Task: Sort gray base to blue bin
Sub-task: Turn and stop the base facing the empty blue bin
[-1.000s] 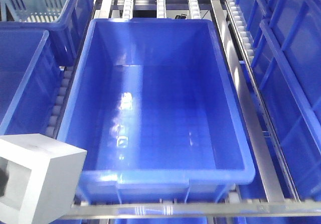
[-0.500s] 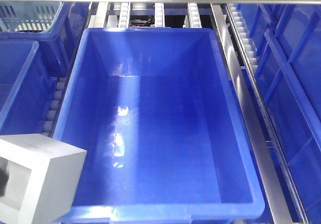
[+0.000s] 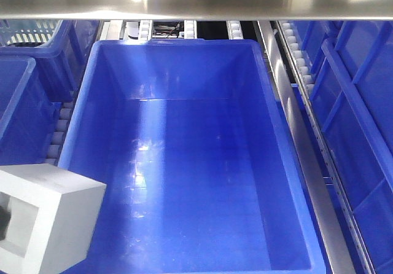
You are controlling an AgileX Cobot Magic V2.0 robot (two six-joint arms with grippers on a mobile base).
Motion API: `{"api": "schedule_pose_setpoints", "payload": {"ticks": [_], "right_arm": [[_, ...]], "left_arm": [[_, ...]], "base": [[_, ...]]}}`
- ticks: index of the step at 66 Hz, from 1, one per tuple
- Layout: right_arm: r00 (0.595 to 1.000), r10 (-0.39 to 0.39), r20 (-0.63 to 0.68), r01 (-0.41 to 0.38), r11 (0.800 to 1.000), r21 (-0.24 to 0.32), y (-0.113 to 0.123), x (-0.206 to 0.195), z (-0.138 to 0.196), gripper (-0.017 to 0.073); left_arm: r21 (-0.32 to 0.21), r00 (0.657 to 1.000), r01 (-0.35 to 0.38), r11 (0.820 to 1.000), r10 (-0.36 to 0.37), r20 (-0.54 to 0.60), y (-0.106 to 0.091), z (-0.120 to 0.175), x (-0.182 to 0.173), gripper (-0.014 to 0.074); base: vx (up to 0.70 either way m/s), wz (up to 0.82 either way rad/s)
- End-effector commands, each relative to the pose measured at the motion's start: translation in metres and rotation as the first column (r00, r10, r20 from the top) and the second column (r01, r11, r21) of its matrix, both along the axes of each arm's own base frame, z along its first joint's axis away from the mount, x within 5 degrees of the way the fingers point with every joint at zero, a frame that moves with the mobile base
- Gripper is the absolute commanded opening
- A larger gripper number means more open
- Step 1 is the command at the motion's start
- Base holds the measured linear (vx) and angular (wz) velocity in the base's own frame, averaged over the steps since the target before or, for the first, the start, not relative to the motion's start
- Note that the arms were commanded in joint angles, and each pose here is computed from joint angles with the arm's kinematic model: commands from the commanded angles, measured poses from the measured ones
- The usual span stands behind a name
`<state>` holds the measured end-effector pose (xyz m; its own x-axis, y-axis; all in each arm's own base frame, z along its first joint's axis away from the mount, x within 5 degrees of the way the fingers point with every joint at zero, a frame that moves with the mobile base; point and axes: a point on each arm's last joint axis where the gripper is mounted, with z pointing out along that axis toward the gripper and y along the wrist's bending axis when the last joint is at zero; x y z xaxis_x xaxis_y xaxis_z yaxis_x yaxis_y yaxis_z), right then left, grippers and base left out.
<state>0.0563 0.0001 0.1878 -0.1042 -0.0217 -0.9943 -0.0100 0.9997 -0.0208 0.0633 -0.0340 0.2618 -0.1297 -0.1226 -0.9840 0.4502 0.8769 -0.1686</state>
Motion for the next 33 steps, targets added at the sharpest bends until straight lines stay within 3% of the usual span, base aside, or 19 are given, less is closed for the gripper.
{"api": "schedule_pose_setpoints", "payload": {"ticks": [1, 33], "right_arm": [[0.997, 0.0, 0.071, 0.0, 1.0, -0.011, 0.0001, 0.0002, 0.0025, -0.0009], [0.997, 0.0, 0.071, 0.0, 1.0, -0.011, 0.0001, 0.0002, 0.0025, -0.0009]], "left_arm": [[-0.074, 0.993, -0.01, 0.997, 0.019, 0.113, 0.0015, 0.0208, 0.0004, -0.0006], [-0.074, 0.993, -0.01, 0.997, 0.019, 0.113, 0.0015, 0.0208, 0.0004, -0.0006]], "base": [[0.02, 0.0], [0.0, 0.0]]}}
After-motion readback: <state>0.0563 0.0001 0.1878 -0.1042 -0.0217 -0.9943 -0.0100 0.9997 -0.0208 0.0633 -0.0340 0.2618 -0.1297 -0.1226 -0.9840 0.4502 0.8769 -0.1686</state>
